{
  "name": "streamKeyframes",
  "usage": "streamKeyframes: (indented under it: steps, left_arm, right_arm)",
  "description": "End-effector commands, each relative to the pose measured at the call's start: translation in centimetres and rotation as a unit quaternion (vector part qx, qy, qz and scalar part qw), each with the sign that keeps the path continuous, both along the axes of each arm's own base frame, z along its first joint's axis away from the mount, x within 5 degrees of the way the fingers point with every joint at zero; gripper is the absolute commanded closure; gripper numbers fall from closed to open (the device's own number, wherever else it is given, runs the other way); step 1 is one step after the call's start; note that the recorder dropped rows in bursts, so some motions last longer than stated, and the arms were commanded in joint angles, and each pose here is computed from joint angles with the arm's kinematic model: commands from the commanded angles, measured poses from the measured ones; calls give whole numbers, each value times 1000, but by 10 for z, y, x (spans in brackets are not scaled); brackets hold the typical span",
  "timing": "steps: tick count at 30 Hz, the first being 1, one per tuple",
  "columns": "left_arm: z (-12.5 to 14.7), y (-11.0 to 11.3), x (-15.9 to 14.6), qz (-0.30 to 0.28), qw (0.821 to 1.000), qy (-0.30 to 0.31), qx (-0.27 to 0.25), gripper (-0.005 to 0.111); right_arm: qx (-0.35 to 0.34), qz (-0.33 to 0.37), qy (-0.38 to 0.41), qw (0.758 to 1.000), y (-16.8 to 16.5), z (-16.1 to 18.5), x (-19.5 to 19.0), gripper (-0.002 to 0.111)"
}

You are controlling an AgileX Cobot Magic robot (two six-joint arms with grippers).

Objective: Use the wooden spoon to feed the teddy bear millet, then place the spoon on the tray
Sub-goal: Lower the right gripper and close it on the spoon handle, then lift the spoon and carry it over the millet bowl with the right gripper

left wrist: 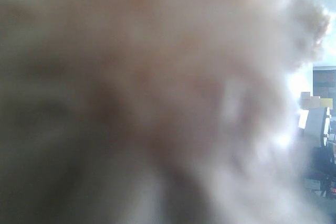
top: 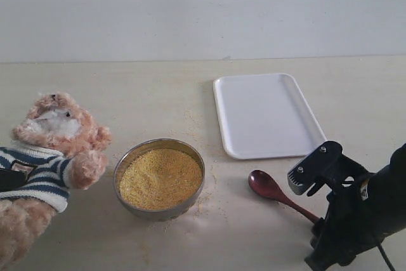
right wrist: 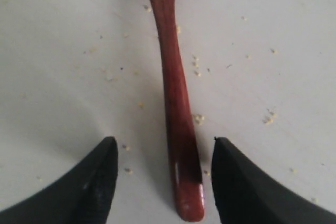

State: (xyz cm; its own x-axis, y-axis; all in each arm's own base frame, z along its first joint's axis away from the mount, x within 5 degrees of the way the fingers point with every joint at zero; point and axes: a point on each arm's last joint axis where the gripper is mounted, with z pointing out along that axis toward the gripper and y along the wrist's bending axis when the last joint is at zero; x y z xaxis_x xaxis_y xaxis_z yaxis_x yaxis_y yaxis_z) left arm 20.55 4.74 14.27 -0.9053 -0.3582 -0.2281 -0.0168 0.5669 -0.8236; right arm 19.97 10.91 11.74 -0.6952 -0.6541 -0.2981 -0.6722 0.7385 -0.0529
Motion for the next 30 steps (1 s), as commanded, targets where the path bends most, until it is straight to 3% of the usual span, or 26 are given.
streamKeyframes:
  steps: [1,6,12,21,27,30]
  left_arm:
    - [3,0,1,2,1000,-10,-10,102]
    - [3,0,1,2,1000,-10,-10,102]
    - [3,0,1,2,1000,-10,-10,102]
    - [3,0,1,2,1000,-10,-10,102]
    - [3,0,1,2,1000,-10,-10,102]
    - [3,0,1,2,1000,-10,-10,102]
  right_arm:
    - [-14,-5,37,999,-3,-4,-6,73]
    - [-6,-18,27,999,-3,-4,-4,107]
    - [12,-30,0,999,-1,4,-1,108]
    - [45,-13,-67,997,-3,54,-7,108]
    - [25,22,-76,997,-2,92,-7,108]
    - [-9,73,-71,995,7,105,-11,108]
